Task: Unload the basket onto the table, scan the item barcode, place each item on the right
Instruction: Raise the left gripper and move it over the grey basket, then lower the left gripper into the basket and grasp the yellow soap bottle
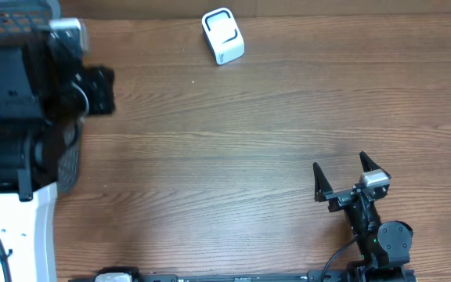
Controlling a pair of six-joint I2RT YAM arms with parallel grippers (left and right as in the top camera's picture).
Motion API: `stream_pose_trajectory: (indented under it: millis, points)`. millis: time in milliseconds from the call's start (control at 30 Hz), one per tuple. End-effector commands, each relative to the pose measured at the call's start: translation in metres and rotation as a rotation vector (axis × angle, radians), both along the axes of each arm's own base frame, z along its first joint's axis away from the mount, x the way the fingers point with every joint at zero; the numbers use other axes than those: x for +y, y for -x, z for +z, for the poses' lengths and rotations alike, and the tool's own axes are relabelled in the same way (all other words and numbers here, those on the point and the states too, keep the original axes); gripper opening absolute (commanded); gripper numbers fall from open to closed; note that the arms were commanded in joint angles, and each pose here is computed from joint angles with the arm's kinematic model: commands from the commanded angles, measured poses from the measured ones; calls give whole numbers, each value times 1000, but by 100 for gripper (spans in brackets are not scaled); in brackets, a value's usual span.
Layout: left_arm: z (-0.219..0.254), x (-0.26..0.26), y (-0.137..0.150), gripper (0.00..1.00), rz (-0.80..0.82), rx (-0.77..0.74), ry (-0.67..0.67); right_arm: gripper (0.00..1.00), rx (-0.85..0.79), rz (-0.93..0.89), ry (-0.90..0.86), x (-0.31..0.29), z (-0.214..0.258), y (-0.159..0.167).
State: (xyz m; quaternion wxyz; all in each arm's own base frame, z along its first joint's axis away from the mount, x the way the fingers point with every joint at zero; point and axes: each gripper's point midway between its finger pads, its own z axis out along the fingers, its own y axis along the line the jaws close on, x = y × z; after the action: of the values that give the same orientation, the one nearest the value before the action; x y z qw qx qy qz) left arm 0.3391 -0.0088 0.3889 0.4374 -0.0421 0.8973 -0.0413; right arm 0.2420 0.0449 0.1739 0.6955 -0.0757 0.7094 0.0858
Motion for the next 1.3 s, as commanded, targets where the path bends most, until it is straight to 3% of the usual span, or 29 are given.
stream_pose_trajectory:
  millis: [0,267,467,1267]
  points:
    - [29,31,-8,51,140,-85,-122,100,6,-13,5,-3,-4,-1]
    - [64,86,-5,72,432,-204,-289,100,6,-13,5,-3,-4,-1]
    - [73,100,-6,74,452,-217,-371,100,6,-13,5,-3,-4,-1]
    - [31,188,-4,86,530,-99,-227,100,6,-13,5,-3,-4,-1]
